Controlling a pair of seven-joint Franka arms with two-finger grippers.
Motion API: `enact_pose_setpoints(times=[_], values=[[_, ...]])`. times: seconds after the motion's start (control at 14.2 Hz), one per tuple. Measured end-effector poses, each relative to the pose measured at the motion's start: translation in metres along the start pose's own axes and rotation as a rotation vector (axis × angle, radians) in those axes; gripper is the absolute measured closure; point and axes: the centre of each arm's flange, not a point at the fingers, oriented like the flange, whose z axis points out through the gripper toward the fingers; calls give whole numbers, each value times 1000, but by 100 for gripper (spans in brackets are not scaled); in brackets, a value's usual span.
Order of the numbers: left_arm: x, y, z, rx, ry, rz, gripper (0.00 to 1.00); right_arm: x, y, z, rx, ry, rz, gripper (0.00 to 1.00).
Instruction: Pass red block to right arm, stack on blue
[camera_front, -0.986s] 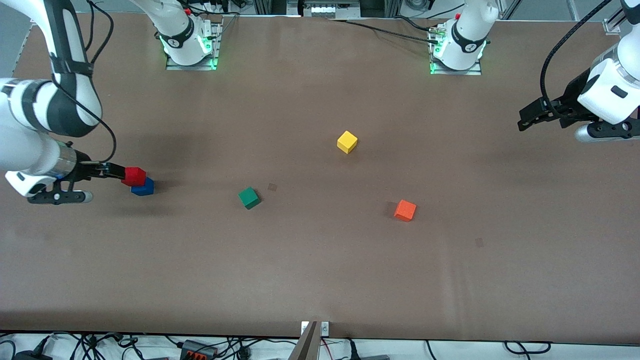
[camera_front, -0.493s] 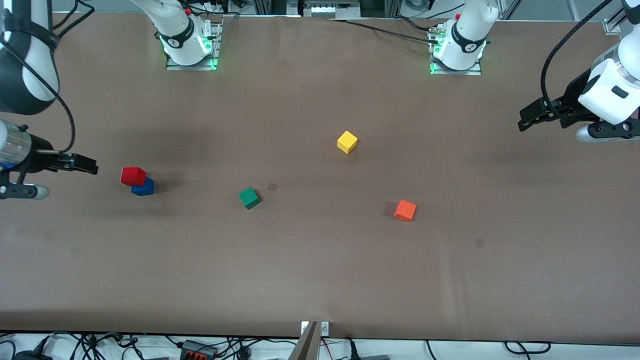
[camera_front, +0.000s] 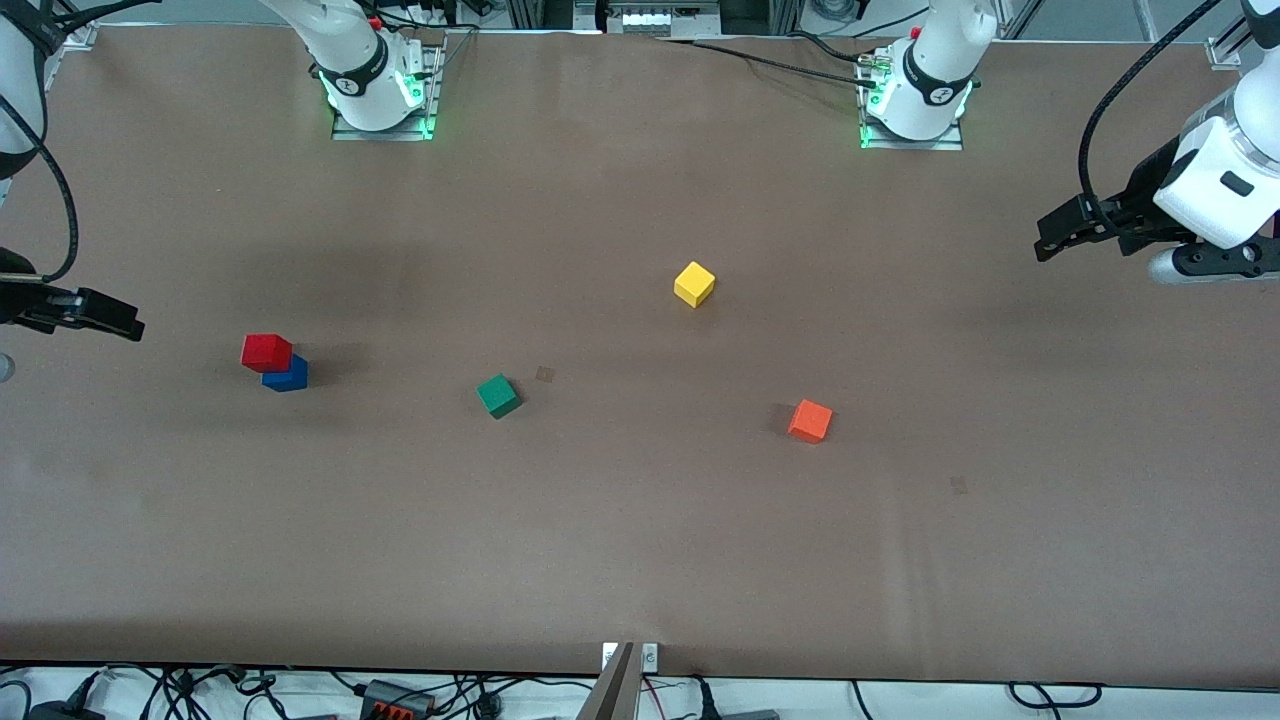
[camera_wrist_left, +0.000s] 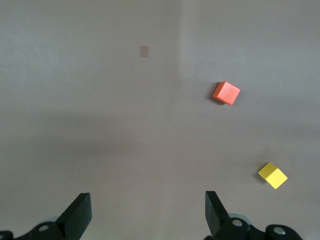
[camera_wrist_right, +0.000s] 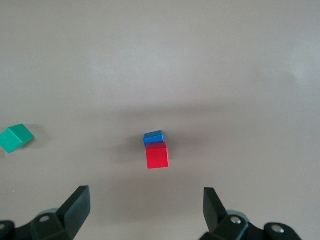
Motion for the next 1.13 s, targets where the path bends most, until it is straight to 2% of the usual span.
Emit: enact_pose_setpoints(times=[0.35, 0.63, 0.92, 1.13], values=[[-1, -1, 0, 1, -8, -2, 0, 1, 6, -20, -1, 42, 9, 0], [-3, -2, 1, 5, -29, -2, 0, -2, 14, -34, 35, 66, 7, 0], [-5, 7, 0, 6, -27, 14, 0, -11, 7, -33, 43, 29, -6, 0], [-6, 13, -4, 5, -19, 25, 0, -24, 4, -22, 46, 28, -11, 0]])
